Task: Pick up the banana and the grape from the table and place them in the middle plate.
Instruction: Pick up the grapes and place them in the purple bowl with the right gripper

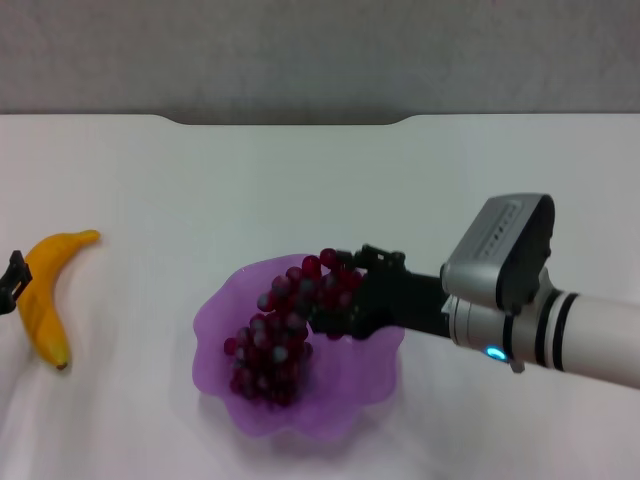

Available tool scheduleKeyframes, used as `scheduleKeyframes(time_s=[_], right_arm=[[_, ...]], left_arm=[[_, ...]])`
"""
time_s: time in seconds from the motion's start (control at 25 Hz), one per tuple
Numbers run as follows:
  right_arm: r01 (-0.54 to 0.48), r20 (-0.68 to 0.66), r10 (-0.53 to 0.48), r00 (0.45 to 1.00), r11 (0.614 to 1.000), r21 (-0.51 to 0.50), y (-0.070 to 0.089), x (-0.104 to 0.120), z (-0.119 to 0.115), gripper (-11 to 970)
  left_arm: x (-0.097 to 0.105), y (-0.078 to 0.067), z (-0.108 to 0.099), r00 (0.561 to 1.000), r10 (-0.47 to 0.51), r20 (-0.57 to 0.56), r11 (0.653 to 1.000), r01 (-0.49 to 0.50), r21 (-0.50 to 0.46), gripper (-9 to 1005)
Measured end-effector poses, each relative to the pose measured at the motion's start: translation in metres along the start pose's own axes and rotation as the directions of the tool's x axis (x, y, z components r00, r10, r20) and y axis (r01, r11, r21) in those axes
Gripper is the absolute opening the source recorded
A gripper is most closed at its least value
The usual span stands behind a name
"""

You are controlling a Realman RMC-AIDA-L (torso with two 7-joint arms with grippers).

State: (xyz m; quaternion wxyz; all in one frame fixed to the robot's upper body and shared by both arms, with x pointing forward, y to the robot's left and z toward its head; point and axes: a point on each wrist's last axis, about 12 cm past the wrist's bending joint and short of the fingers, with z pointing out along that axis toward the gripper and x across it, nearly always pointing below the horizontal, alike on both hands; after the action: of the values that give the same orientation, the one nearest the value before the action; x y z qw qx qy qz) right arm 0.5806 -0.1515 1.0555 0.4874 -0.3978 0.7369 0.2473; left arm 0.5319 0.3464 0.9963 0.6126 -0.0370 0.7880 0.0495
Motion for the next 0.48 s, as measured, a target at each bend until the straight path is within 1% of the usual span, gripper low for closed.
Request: scheduleKeyframes(time_s=[0.32,0.48], right_arm=[[0.022,0.026,-0.023,0.999,0.999,0.040,-0.006,-0.014,0.003,884],[0.044,0.056,-0.047,0.997,0.998,0.056,-0.008,-0.026,0.003,884]], left_arm=[[0.000,0.000,0.000,1.000,0.004,-0.001,1.000,-0.004,-0.001,882],[0.002,0.001,-0.002,1.000,0.001,-0.004,1.000,-0.001,-0.004,882]])
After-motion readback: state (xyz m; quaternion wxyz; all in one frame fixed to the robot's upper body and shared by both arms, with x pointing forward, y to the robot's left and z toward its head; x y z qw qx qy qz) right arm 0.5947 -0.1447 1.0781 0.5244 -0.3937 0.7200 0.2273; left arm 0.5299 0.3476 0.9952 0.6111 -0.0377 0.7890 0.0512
